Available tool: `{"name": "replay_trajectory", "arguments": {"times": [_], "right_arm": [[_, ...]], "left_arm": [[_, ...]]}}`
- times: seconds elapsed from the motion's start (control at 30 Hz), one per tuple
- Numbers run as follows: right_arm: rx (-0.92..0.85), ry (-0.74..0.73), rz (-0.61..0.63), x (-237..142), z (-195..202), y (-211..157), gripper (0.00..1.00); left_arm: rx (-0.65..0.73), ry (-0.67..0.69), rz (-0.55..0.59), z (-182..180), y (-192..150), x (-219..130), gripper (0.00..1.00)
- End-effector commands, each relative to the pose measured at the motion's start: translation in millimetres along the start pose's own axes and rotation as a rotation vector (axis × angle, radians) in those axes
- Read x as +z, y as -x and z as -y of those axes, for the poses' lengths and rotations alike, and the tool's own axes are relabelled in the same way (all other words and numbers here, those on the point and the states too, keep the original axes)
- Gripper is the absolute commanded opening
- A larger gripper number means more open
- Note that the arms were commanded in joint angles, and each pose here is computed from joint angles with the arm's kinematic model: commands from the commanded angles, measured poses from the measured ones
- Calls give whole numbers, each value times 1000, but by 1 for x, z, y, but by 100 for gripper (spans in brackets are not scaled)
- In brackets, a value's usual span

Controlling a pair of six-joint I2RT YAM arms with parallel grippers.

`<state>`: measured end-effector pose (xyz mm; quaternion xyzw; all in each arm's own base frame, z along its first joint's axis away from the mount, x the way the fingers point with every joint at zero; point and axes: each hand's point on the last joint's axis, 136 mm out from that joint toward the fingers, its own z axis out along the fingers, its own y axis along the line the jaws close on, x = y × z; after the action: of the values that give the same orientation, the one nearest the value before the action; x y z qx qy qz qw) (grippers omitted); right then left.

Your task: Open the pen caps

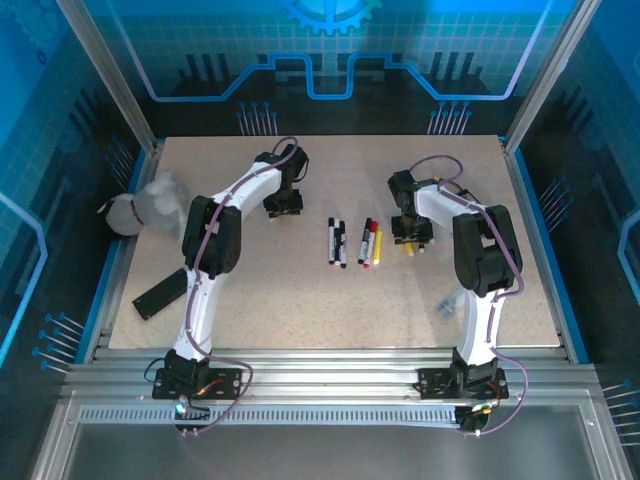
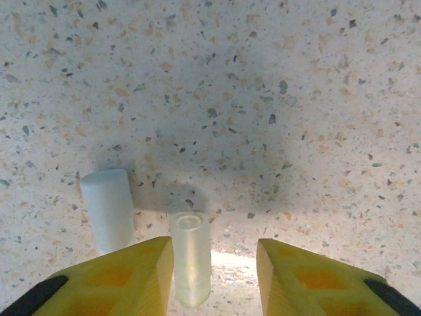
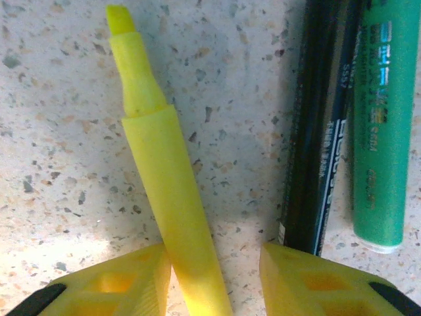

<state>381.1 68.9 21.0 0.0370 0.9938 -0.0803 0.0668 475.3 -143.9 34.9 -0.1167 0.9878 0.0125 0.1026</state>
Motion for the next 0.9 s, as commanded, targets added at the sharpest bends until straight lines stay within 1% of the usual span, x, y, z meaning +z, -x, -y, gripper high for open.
{"name": "replay_trajectory", "arguments": {"times": [0.0, 0.13, 0.23, 0.4, 0.47, 0.63, 0.87], "right_arm": [[27, -37, 21, -17, 14, 7, 42], [31, -75, 32, -22, 21, 12, 41], [54, -70, 77, -34, 22, 18, 41], [99, 90, 238, -75, 3, 26, 42], [104, 146, 269, -87, -7, 24, 42], [84, 238, 287, -101, -29, 17, 43], [60, 260, 283, -101, -43, 10, 43]], "left_arm": [[22, -45, 60, 11, 10, -41, 39], [40, -62, 79, 21, 9, -53, 40], [54, -80, 89, 31, 6, -59, 43], [76, -159, 78, 61, -7, -62, 45], [87, -184, 77, 76, -13, -63, 46], [109, -227, 54, 102, -25, -54, 46], [91, -278, 1, 120, -36, -35, 45]]}}
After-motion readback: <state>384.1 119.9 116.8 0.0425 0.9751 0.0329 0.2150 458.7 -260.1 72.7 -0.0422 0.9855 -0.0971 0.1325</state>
